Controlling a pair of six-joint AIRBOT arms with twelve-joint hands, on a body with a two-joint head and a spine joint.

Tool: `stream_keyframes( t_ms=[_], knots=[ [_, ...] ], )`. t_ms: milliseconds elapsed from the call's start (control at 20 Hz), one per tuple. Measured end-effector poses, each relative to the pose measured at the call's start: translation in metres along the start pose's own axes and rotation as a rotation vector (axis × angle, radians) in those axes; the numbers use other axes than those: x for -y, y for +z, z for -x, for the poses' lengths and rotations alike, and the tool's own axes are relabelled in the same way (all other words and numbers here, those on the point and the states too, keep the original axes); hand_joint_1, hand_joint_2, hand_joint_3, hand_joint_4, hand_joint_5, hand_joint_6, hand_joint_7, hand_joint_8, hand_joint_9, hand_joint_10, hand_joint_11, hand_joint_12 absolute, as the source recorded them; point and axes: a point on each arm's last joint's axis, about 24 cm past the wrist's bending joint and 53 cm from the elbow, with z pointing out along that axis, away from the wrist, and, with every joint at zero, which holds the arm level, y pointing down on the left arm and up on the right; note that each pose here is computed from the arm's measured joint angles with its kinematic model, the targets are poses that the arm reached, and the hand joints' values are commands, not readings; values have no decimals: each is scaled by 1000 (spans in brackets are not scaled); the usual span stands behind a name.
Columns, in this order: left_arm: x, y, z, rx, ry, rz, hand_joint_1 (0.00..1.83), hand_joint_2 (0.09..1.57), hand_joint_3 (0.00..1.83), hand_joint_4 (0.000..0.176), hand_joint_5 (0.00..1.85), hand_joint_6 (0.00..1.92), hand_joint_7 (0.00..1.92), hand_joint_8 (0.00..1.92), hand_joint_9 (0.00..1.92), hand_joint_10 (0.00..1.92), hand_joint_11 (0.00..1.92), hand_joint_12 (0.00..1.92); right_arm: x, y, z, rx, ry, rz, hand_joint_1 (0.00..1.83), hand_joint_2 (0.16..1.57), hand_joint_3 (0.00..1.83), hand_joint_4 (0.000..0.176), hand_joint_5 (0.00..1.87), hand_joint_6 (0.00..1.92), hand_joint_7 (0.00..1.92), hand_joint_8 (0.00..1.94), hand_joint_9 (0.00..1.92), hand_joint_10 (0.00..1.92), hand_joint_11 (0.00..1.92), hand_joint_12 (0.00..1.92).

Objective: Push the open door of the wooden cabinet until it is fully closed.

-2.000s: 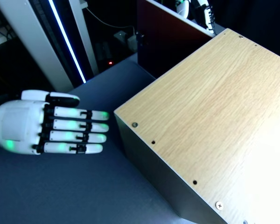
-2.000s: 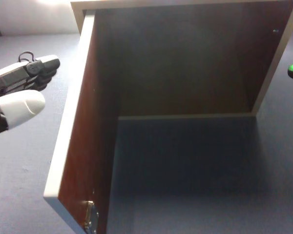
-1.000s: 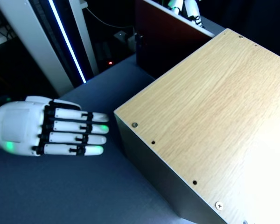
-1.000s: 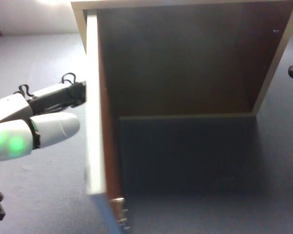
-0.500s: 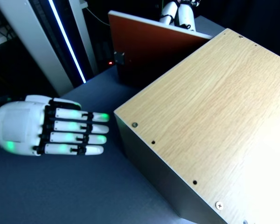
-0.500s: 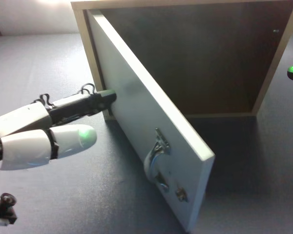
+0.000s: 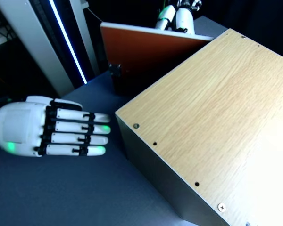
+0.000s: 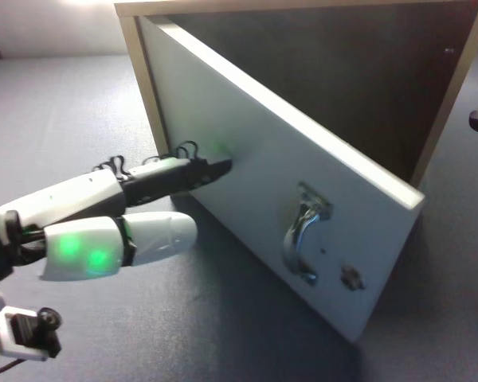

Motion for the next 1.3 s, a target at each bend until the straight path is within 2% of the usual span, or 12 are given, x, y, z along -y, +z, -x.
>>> stream_keyframes(
  t_ms=[600,650,850,1000,1100,1200,1300],
  knots=[
    [-4,31,-5,-17,-3,-27,0,1521,2,0,144,7,142,5,95,5,24,4,0,0,2,7,2,-2,630,1393,4,0,320,1,303,2,232,0,52,341],
    [-5,34,-4,-16,-3,-25,2,1526,4,0,157,11,140,4,94,4,27,5,1,0,2,8,2,-2,596,1388,2,0,319,0,300,0,223,0,46,333],
    [-4,45,3,-4,2,-32,205,1496,0,0,196,6,157,4,117,5,74,17,-1,0,3,11,2,2,296,1429,10,0,321,2,260,1,166,4,4,240],
    [0,56,4,-1,-1,-49,202,1474,0,0,153,2,134,0,110,0,92,19,-1,0,4,13,1,4,196,1485,10,0,307,1,282,4,186,8,38,221],
    [2,61,5,3,-3,-60,196,1478,0,0,133,0,126,0,103,0,87,16,0,0,5,17,-1,2,170,1491,6,0,307,0,293,4,218,11,71,237],
    [2,66,8,12,-8,-64,222,1465,0,0,148,6,123,4,111,3,96,18,0,0,9,33,-1,2,251,1498,0,0,308,3,305,4,224,5,64,237],
    [1,69,11,18,-8,-60,163,1457,0,0,154,3,133,4,126,6,92,15,-2,0,16,61,2,11,286,1473,0,0,341,7,329,3,263,8,91,265]
  ],
)
